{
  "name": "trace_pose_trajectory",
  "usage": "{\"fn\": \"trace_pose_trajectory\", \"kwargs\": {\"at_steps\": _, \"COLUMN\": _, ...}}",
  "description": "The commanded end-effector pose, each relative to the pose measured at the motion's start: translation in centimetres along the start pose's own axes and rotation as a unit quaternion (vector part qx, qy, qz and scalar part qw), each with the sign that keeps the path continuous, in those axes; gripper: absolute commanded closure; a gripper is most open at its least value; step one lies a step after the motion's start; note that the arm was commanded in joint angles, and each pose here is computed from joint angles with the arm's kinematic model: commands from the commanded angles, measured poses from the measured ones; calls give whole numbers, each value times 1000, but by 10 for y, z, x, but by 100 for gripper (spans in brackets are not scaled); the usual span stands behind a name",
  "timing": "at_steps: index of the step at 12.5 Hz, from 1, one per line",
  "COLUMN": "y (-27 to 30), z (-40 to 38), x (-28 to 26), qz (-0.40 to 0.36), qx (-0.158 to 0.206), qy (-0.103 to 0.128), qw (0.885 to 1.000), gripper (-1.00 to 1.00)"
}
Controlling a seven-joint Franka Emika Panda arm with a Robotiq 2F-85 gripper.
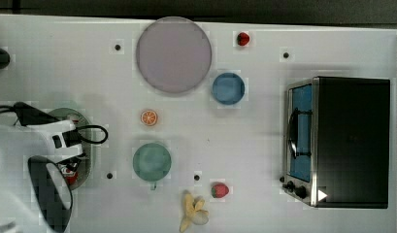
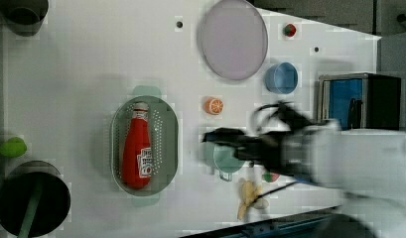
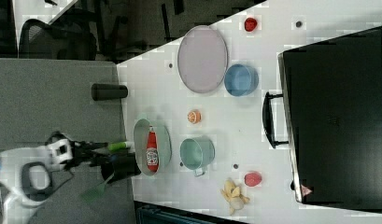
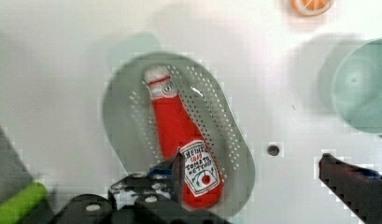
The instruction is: Pick Ketchup from the table and place it in strainer.
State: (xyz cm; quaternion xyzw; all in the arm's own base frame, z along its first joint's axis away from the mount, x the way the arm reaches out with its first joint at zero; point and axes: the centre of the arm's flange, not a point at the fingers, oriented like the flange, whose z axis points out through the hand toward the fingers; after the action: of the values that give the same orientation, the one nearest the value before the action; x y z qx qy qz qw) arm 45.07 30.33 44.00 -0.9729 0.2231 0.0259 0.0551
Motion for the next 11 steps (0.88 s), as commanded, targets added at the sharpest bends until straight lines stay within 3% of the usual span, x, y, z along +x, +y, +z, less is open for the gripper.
{"fn": "trace_pose_trajectory", "kwargs": {"at_steps": 1, "y": 64, "z": -61, "x": 66, "qz": 48, "qx": -16, "qy": -19, "qw": 999, "gripper": -100}}
{"fn": "trace_pose_trajectory", "kwargs": {"at_steps": 6, "y": 184, "z": -154, "x": 145, "qz": 163, "qx": 18, "qy": 17, "qw": 986, "gripper": -100}}
{"fn": "trace_pose_trajectory", "kwargs": {"at_steps": 8, "y": 221, "z": -158, "x": 160, "qz": 174, "qx": -9, "qy": 18, "qw": 985, "gripper": -100}}
{"fn": "trace_pose_trajectory", "kwargs": {"at_steps": 11, "y": 242, "z": -171, "x": 175, "qz": 180, "qx": -43, "qy": 55, "qw": 981, "gripper": -100}}
